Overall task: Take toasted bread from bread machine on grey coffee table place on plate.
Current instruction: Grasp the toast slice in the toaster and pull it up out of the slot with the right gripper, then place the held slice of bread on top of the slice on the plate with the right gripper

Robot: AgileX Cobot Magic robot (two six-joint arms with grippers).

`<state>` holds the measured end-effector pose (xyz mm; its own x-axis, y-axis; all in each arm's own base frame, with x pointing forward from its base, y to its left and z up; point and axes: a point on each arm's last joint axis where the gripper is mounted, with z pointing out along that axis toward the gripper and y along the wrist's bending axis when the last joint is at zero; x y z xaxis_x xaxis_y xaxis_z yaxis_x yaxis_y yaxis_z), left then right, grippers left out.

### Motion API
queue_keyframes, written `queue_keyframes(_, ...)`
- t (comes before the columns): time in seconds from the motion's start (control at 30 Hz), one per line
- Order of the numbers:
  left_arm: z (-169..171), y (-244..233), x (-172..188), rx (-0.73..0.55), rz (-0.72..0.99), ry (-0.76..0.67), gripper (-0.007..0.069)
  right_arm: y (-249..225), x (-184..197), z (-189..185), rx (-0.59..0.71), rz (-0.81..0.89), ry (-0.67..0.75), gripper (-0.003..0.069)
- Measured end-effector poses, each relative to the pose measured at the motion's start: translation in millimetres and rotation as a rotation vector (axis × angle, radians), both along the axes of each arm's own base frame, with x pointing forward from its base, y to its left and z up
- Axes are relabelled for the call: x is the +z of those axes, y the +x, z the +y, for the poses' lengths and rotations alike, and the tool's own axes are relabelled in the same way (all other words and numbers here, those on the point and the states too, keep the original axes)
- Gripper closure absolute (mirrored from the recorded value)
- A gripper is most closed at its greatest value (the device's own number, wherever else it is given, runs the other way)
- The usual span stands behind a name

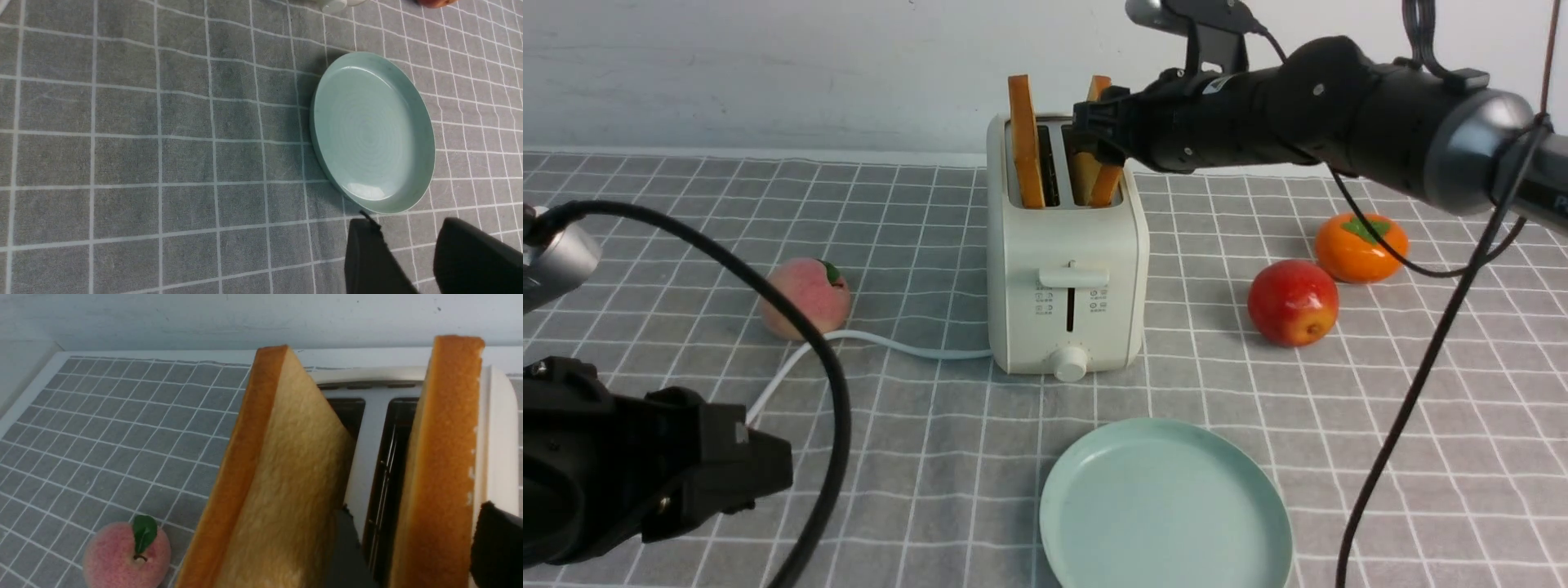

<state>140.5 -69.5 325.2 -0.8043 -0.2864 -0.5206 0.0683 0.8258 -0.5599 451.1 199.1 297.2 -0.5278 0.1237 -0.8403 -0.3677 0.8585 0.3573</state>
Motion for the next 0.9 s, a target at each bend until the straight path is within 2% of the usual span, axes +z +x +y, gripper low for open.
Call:
queue_keyframes(0.1, 0, 0, 0, -0.001, 0.003, 0.001, 0.0389, -2, 3, -1, 0.012, -0.011, -0.029, 0.0357)
queue_keyframes(0.2, 0, 0, 0, -0.001, 0.003, 0.001, 0.0389, -6, 13, -2, 0.041, -0.021, -0.061, 0.0508)
queue_keyframes(0.23, 0, 0, 0, -0.001, 0.003, 0.001, 0.0389, -7, 16, -2, 0.044, -0.025, -0.062, 0.0508)
queue_keyframes(0.27, 0, 0, 0, -0.001, 0.003, 0.001, 0.0389, -12, 31, -5, 0.061, -0.036, -0.067, 0.0546)
queue_keyframes(0.3, 0, 0, 0, -0.001, 0.003, 0.001, 0.0389, -13, 34, -6, 0.059, -0.042, -0.064, 0.0546)
queue_keyframes(0.5, 1, 0, -1, -0.001, -0.003, 0.021, 0.0389, -74, 143, -49, 0.111, -0.145, -0.067, 0.0545)
queue_keyframes(0.53, 1, 0, -1, -0.001, -0.003, 0.021, 0.0389, -77, 145, -51, 0.116, -0.141, -0.075, 0.0545)
queue_keyframes(0.57, 1, 0, -1, -0.001, -0.003, 0.022, 0.0389, -98, 167, -69, 0.113, -0.160, -0.110, 0.0545)
queue_keyframes(0.6, 1, 0, -1, -0.001, -0.003, 0.022, 0.0389, -104, 170, -72, 0.114, -0.159, -0.111, 0.0545)
queue_keyframes(0.67, 1, 0, -1, -0.001, -0.003, 0.022, 0.0389, -133, 185, -97, 0.123, -0.091, -0.206, 0.0545)
queue_keyframes(0.7, 1, 0, -1, -0.001, -0.003, 0.022, 0.0389, -134, 187, -99, 0.117, -0.096, -0.211, 0.0545)
queue_keyframes(0.8, 1, 0, -1, -0.001, -0.003, 0.023, 0.0389, -157, 165, -115, 0.139, 0.158, -0.275, 0.0545)
queue_keyframes(0.83, 1, 0, -1, -0.001, -0.003, 0.023, 0.0389, -158, 159, -115, 0.146, 0.192, -0.278, 0.0545)
queue_keyframes(0.9, 1, 0, -1, -0.001, -0.003, 0.023, 0.0389, -160, 118, -111, 0.192, 0.377, -0.253, 0.0545)
